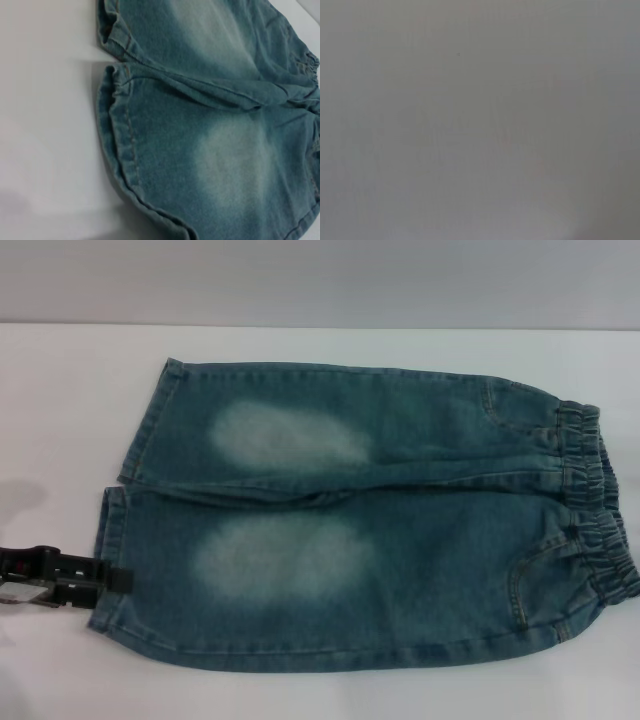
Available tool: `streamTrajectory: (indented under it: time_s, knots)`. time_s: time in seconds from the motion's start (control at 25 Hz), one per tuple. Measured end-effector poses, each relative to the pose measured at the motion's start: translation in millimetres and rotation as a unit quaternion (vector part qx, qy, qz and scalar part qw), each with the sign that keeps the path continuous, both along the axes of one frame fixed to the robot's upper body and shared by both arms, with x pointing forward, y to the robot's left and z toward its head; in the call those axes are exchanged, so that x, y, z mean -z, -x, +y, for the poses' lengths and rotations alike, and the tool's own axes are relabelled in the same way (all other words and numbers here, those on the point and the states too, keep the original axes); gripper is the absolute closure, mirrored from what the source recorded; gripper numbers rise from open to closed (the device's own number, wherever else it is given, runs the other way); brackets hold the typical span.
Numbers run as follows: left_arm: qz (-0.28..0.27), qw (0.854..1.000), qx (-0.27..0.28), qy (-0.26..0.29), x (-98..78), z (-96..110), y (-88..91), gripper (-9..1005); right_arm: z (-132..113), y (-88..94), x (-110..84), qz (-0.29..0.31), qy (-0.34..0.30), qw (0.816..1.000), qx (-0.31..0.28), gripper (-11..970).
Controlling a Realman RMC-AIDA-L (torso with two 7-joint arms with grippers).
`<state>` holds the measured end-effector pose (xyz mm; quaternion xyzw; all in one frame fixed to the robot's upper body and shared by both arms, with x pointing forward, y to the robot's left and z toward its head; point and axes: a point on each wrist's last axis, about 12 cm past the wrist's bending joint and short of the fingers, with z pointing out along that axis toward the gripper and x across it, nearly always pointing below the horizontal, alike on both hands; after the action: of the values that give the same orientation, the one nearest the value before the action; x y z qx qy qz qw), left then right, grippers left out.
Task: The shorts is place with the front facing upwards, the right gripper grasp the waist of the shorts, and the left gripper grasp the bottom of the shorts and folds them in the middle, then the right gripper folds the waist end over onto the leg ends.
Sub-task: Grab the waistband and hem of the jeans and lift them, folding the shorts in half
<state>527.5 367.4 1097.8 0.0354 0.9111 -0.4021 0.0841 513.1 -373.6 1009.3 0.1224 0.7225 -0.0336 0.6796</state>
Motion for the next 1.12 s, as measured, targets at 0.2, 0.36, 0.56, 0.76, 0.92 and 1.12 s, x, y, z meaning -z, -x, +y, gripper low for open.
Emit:
streamTrajectory:
  time_s: [0.2,0.36,0.56,0.76,0.92,1.12]
  knots:
    - [-0.001,1.000,0.003,-0.002,0.9,-3,-1.2,166,0,-0.7,-0.3,-0.001,0.000,1.000,-0.001,210]
    - [0.000,1.000,0.004,-0.003,1.2,-3,-1.1,166,0,-1.2,-0.7,-0.001,-0.001,1.000,0.000,210]
    - [0.003,1.000,0.003,-0.003,1.8,-1,0.8,166,1,-2.9,-1.4,-0.002,-0.002,1.000,0.000,210]
    - [0.007,1.000,0.004,-0.003,1.1,2,3.5,166,3,-6.3,-3.1,-0.005,-0.002,1.000,-0.003,210]
    - [0.008,1.000,0.008,-0.012,1.8,8,6.9,165,4,-7.7,-3.8,-0.007,-0.002,1.000,-0.005,211]
    - [0.013,1.000,0.005,-0.017,3.8,13,11.8,165,7,-10.6,-4.5,-0.008,-0.005,1.000,-0.008,211]
